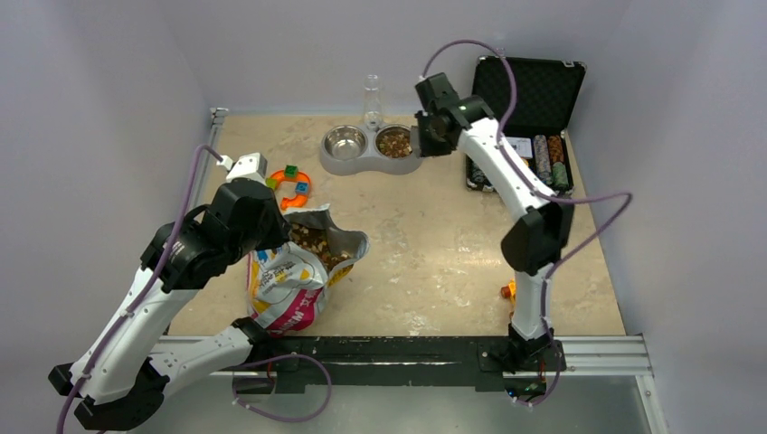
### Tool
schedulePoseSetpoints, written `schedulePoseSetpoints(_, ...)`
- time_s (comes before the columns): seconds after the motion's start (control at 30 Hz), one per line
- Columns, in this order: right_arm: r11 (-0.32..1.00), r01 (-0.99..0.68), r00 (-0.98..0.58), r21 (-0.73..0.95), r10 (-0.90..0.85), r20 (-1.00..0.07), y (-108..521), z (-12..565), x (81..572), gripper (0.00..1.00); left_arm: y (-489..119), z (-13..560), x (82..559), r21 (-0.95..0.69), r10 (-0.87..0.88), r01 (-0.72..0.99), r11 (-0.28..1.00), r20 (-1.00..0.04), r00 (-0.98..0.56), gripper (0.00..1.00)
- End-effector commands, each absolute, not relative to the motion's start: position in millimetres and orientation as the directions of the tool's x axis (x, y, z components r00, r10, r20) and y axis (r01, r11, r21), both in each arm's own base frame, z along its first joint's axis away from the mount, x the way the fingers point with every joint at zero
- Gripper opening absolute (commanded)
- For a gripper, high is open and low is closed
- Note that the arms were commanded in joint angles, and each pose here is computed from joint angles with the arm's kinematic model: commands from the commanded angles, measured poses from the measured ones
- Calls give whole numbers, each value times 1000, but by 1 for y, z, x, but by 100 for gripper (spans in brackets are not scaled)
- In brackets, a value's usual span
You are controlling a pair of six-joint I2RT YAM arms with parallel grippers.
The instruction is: Serve the pet food
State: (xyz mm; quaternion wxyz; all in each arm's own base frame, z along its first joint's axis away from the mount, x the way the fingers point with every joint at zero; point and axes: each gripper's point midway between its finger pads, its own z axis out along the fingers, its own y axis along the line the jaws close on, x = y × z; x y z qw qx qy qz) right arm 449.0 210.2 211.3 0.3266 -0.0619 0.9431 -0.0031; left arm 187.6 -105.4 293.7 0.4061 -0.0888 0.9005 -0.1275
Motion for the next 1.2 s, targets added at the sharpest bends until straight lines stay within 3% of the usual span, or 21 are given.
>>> schedulePoseSetpoints(0.0, 920, -27, -807, 391, 210, -552, 198, 264, 398, 0, -107, 296, 178, -317, -243, -14, 948, -696, -676, 0)
schedulePoseSetpoints(0.17, 754, -85, -841, 651, 296, -452, 194, 287, 319, 0, -113, 296, 174, -342, -250, -8, 940, -672, -697, 0)
schedulePoseSetpoints(0.33, 513, -157, -909, 844, 258, -326, 205, 303, 209, 0, -118, 291, 171, -354, -236, 20, 935, -663, -710, 0)
schedulePoseSetpoints(0.5, 386, -149, -958, 910, 173, -230, 214, 303, 121, 0, -130, 294, 167, -388, -203, 99, 916, -664, -720, 0)
schedulePoseSetpoints(0.63, 353, -148, -975, 924, 107, -197, 232, 316, 82, 0, -142, 297, 162, -425, -180, 162, 891, -657, -732, 0)
schedulePoseSetpoints(0.87, 441, -154, -984, 884, 15, -179, 267, 322, 90, 0, -164, 304, 146, -510, -143, 254, 822, -616, -774, 0)
schedulePoseSetpoints(0.93, 525, -160, -983, 836, -10, -182, 278, 317, 100, 0, -177, 308, 142, -557, -136, 291, 778, -601, -788, 0)
schedulePoseSetpoints(1.07, 710, -187, -976, 679, -54, -213, 279, 298, 121, 0, -195, 313, 141, -608, -123, 310, 731, -564, -817, 0)
schedulePoseSetpoints(1.17, 863, -230, -956, 449, -113, -272, 252, 284, 138, 0, -198, 318, 147, -622, -156, 285, 729, -557, -816, 0)
